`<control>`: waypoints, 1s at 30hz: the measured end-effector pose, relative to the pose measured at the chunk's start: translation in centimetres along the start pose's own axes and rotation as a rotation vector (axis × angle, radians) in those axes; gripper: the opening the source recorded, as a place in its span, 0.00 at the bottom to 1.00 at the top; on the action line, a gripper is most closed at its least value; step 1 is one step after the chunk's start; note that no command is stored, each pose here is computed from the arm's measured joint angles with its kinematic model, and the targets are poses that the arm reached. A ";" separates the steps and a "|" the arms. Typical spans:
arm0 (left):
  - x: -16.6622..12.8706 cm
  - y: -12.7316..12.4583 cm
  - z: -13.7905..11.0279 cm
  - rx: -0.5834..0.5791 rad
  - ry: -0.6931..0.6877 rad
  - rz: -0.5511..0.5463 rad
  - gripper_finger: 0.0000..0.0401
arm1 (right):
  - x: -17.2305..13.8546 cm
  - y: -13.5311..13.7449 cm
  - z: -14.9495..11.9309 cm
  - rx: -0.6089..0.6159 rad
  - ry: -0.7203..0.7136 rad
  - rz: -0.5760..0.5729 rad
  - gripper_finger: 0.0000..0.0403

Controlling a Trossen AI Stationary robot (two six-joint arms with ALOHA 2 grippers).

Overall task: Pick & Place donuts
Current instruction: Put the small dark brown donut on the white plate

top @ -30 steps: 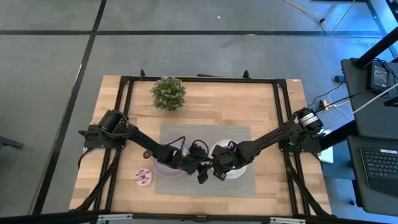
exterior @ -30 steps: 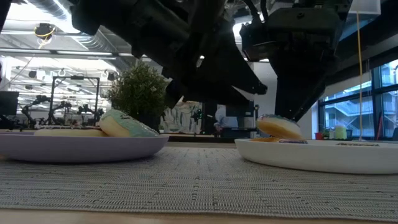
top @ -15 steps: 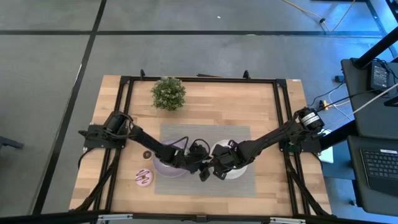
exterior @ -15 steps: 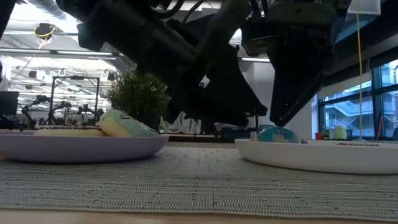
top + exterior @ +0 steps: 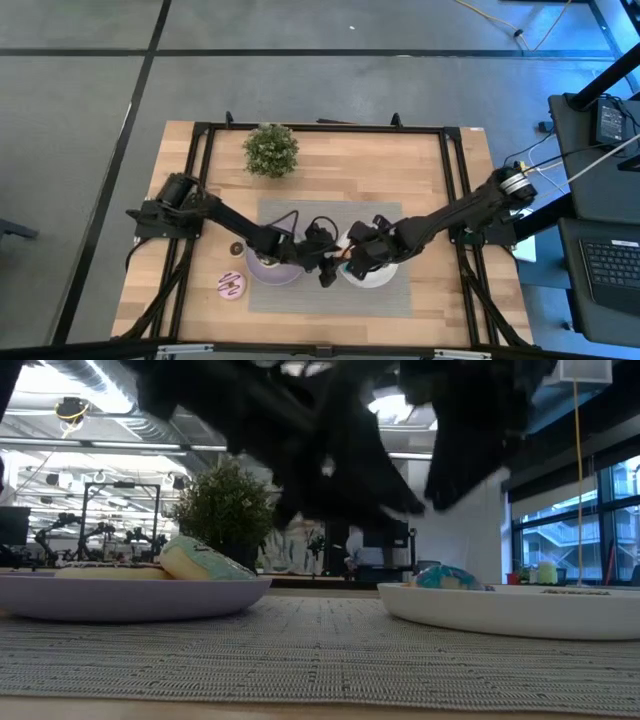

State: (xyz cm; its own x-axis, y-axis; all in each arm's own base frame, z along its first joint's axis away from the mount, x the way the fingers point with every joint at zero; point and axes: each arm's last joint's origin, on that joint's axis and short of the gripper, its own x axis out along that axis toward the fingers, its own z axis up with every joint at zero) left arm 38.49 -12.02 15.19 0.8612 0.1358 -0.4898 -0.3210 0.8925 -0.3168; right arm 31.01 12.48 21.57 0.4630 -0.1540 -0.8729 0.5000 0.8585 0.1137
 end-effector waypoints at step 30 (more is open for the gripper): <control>-21.3 2.1 5.6 -0.235 0.389 0.130 0.36 | -4.4 -7.2 0.3 -0.252 -0.094 0.090 0.41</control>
State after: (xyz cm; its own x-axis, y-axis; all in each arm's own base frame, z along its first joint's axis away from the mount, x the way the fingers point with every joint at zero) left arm 21.72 -10.61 29.51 0.6106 0.0292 -0.7914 -0.5357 0.7512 -0.3856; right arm 25.58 6.83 24.69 0.5691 -0.1067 -0.8153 0.2614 0.9636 0.0564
